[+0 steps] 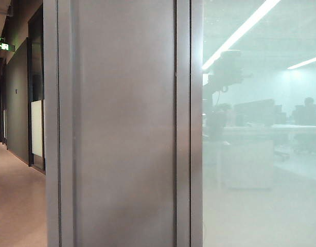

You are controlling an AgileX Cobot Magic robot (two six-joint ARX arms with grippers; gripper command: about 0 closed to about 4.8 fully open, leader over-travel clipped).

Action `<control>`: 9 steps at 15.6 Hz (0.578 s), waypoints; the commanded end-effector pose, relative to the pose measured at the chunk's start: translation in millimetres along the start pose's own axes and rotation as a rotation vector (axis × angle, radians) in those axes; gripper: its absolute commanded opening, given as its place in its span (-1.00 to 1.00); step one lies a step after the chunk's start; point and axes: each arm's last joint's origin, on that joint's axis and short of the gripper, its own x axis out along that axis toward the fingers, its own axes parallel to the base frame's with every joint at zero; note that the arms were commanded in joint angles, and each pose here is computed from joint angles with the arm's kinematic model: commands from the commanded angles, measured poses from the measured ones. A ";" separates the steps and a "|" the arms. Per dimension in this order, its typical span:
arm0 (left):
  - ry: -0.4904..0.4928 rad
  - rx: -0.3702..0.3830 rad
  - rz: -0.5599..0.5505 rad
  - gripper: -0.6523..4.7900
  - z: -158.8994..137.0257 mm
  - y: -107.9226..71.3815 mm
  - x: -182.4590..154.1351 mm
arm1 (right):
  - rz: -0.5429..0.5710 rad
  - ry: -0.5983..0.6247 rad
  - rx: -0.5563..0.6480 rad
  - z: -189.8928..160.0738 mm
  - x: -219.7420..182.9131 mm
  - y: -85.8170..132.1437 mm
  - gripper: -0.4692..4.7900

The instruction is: Raise the arm to find the leftmost switch on the wall and turn on the lights.

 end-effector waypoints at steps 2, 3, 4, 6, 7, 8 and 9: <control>-0.008 0.005 -0.029 -0.78 1.4 -0.9 -0.2 | 0.002 -0.024 -0.001 3.8 -0.8 0.0 -0.82; -0.007 0.005 -0.029 -0.78 1.4 -0.8 -0.2 | 0.002 -0.024 -0.001 3.8 -0.8 0.0 -0.82; -0.006 0.005 -0.028 -0.78 1.3 -0.8 -0.2 | 0.002 -0.024 -0.001 3.8 -0.8 0.0 -0.82; -0.006 0.005 -0.028 -0.78 1.3 -0.8 -0.2 | 0.002 -0.024 -0.001 3.8 -0.8 0.0 -0.82; -0.006 0.006 -0.028 -0.78 1.3 -0.8 -0.2 | 0.002 -0.024 -0.001 3.8 -0.8 0.0 -0.82; -0.006 0.011 -0.028 -0.78 1.3 -0.8 -0.2 | 0.002 -0.024 -0.001 3.8 -0.8 0.0 -0.82; -0.006 0.027 -0.028 -0.78 1.3 -0.8 -0.2 | 0.002 -0.024 -0.001 3.8 -0.8 0.0 -0.82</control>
